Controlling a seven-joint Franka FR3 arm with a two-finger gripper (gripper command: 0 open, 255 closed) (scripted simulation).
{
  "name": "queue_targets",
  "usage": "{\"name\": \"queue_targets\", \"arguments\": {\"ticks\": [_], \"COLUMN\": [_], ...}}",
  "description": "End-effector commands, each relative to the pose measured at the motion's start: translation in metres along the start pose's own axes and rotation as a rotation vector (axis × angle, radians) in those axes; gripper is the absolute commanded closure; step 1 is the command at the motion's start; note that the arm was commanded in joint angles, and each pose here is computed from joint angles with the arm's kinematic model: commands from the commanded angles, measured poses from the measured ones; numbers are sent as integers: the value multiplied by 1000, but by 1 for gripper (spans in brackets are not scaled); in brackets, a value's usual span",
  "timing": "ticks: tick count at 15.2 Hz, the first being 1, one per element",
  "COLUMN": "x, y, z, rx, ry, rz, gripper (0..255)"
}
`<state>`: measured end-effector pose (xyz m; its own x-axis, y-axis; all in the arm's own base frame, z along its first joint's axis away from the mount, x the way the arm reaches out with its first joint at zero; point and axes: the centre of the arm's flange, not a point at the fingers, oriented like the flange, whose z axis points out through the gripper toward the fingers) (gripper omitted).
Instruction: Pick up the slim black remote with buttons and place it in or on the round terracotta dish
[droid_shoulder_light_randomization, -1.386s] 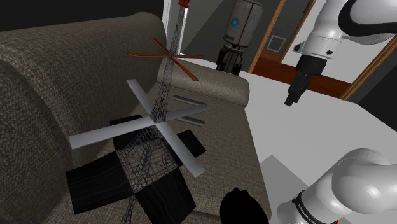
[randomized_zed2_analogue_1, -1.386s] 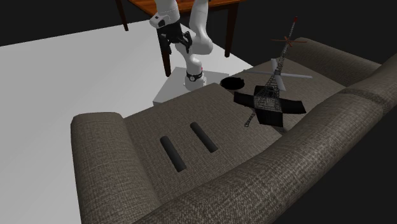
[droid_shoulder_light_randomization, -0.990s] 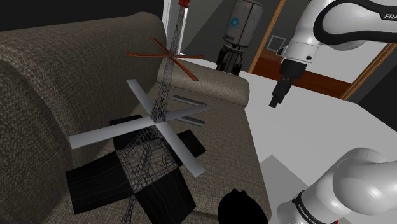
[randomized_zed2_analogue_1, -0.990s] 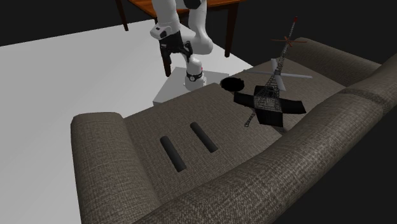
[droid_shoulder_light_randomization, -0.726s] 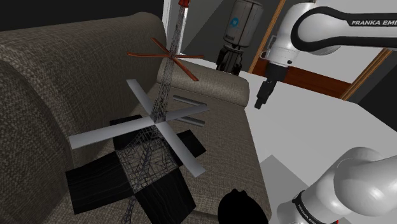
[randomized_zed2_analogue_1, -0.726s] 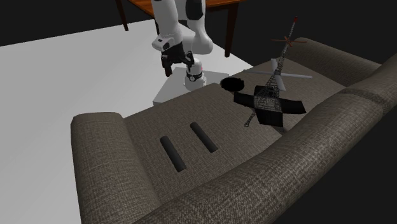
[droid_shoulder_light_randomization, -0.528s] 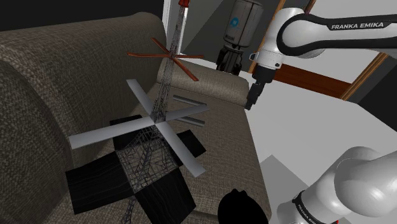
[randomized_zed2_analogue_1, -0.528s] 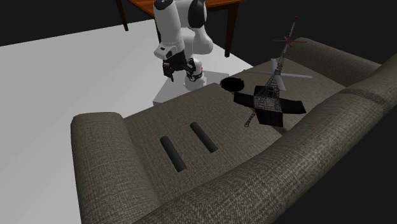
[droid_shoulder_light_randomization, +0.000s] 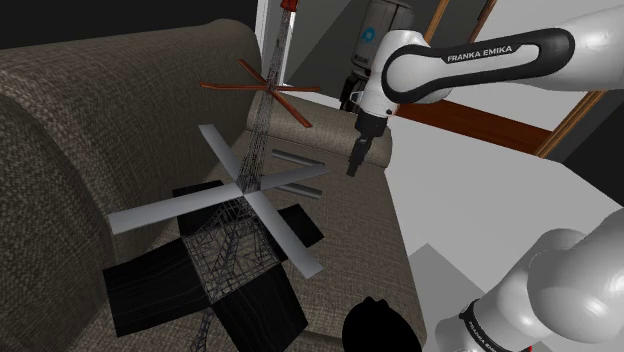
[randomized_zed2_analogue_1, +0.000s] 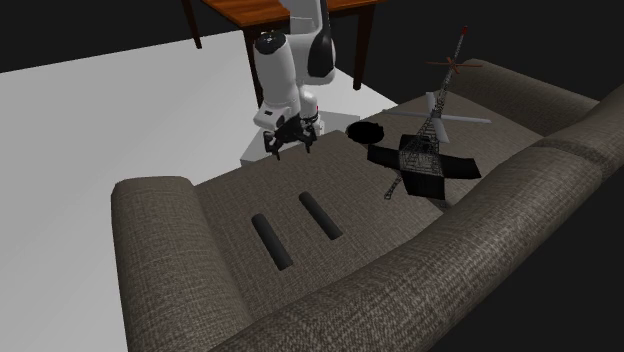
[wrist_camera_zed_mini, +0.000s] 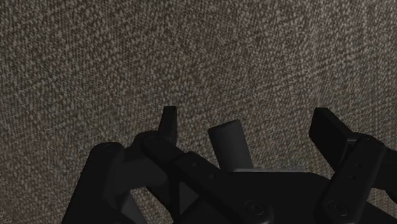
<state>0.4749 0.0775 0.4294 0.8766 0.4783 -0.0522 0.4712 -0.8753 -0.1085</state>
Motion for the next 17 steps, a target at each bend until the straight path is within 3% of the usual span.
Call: {"name": "queue_targets", "arguments": {"ticks": [1, 11, 17], "x": [23, 135, 136], "y": [-3, -30, -29], "z": [13, 72, 103], "rx": [-6, -33, -33], "ry": [6, 29, 29], "rz": [-42, -246, -246], "gripper": [0, 0, 0]}}
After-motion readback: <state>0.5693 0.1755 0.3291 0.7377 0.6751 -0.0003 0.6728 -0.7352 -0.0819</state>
